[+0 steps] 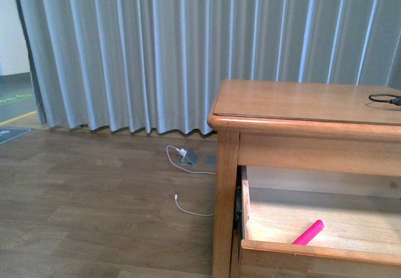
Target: Place pink marker in drawer with both arms
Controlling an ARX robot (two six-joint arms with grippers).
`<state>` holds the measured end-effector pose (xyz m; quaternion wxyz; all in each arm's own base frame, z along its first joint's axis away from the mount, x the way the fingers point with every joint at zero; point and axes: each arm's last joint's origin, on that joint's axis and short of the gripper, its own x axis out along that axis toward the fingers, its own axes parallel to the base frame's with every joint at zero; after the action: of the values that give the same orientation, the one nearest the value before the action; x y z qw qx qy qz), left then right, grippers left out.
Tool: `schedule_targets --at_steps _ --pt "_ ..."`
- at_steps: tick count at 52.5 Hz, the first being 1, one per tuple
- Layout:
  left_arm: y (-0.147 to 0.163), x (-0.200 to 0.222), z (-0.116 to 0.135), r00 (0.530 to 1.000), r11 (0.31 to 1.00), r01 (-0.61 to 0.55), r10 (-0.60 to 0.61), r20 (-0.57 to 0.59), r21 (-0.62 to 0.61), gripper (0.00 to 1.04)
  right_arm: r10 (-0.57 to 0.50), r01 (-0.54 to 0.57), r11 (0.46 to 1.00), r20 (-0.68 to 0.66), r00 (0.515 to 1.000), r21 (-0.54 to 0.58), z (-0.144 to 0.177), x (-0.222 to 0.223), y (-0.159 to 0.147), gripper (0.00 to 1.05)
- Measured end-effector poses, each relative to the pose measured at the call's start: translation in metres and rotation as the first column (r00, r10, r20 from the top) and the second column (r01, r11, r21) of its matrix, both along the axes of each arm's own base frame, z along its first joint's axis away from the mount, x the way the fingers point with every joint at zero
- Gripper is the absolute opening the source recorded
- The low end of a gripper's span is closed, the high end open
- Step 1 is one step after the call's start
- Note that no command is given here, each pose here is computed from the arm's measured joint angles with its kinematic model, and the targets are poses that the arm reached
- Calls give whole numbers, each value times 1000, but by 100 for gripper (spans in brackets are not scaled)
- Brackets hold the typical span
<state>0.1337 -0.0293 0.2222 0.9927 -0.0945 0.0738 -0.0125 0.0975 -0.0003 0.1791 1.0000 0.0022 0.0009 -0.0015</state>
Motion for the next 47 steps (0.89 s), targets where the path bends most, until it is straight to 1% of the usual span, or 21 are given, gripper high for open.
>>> schedule_targets --at_steps 11,12,15,18,25,33,36,39,42,47 --pt "0 -1 1 1000 1000 -5 6 6 -19 99 0 0 1000 0 1000 0 0 0 0 96" --pt "1 -1 1 1000 1000 -12 12 18 -5 97 0 0 1000 0 1000 0 0 0 0 96" --pt "3 -2 -3 995 999 -21 17 100 38 87 0 0 1000 0 1000 0 0 0 0 96" --pt "5 -4 -6 991 996 -26 14 135 91 78 0 0 1000 0 1000 0 0 0 0 96" --pt "12 -9 -18 989 988 -33 10 145 152 53 0 0 1000 0 1000 0 0 0 0 96" --pt "17 -13 -27 989 985 -34 8 149 168 26 0 0 1000 0 1000 0 0 0 0 96" --pt "21 -15 -31 989 985 -6 -20 147 171 15 0 0 1000 0 1000 0 0 0 0 96" --pt "26 -16 -34 989 984 -20 -6 147 175 5 0 0 1000 0 1000 0 0 0 0 96" --pt "29 -18 -36 989 983 -44 17 149 176 4 0 0 1000 0 1000 0 0 0 0 96" --pt "29 -20 -40 989 983 -35 8 150 178 4 0 0 1000 0 1000 0 0 0 0 96"
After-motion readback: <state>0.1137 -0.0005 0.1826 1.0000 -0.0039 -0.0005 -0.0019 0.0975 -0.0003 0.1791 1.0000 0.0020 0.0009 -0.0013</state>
